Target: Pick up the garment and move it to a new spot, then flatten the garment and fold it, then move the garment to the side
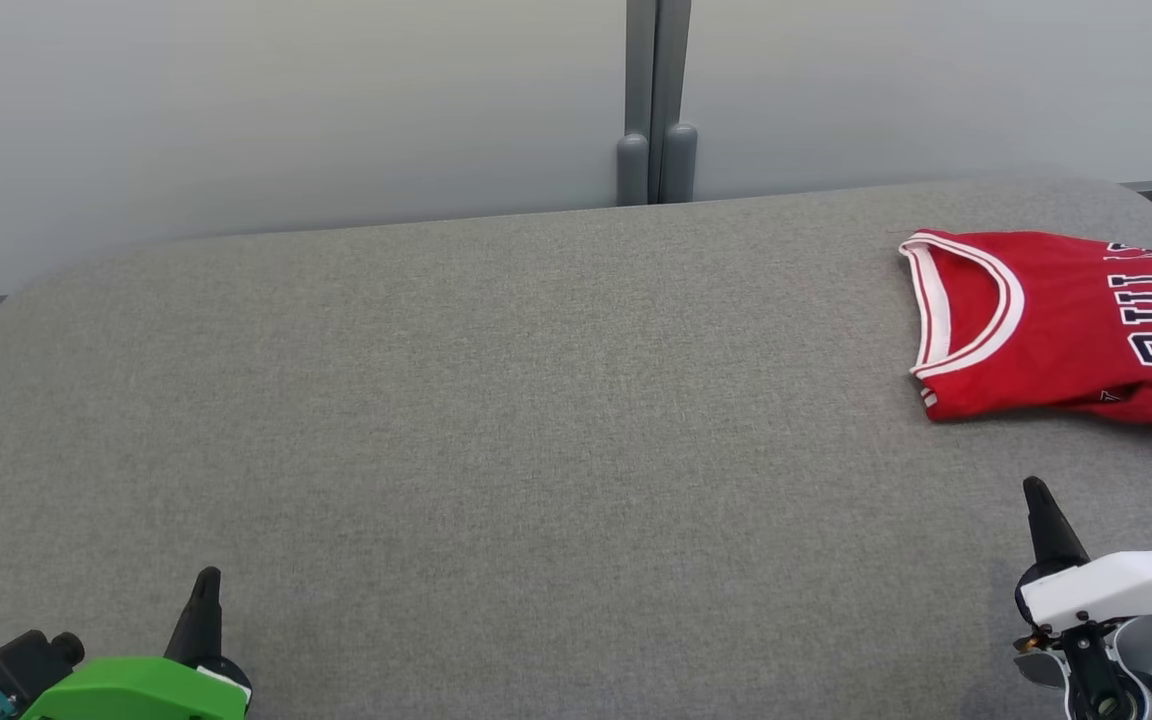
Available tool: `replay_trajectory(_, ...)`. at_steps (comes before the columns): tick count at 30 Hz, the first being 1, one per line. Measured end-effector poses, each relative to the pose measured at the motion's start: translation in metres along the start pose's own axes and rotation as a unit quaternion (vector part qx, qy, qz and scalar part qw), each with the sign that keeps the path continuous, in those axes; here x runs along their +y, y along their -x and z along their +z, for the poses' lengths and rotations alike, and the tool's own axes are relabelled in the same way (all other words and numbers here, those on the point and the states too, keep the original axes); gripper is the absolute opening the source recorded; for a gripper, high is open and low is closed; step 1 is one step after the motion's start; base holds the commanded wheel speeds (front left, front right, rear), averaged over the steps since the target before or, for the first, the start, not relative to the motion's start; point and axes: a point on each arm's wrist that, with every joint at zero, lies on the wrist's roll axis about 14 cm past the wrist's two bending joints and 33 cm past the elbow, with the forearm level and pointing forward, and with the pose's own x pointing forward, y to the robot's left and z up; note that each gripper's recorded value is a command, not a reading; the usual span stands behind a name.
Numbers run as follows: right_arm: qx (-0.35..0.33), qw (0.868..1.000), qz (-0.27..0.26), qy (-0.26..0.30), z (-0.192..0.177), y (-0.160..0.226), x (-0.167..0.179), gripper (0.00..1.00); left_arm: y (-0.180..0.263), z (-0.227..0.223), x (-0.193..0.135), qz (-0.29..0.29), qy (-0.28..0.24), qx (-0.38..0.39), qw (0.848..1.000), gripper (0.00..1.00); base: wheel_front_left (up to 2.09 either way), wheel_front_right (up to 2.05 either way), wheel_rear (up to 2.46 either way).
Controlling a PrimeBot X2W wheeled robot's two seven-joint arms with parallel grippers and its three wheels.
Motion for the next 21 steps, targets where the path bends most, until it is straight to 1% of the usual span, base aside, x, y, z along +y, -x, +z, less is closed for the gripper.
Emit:
replay_trajectory(9, 0.001, 0.998, 0.009, -0.062, 0.003, -0.005, 0.006, 0.00, -0.003, 0.002, -0.003, -0.002, 0.058, -0.001, 0.998, 0.00, 0.00, 0.00, 0.00)
replay_trajectory(21, 0.002, 0.989, 0.023, -0.147, 0.007, -0.011, 0.013, 0.00, -0.007, 0.010, -0.009, -0.018, 0.127, -0.005, 0.992, 0.00, 0.00, 0.00, 0.00)
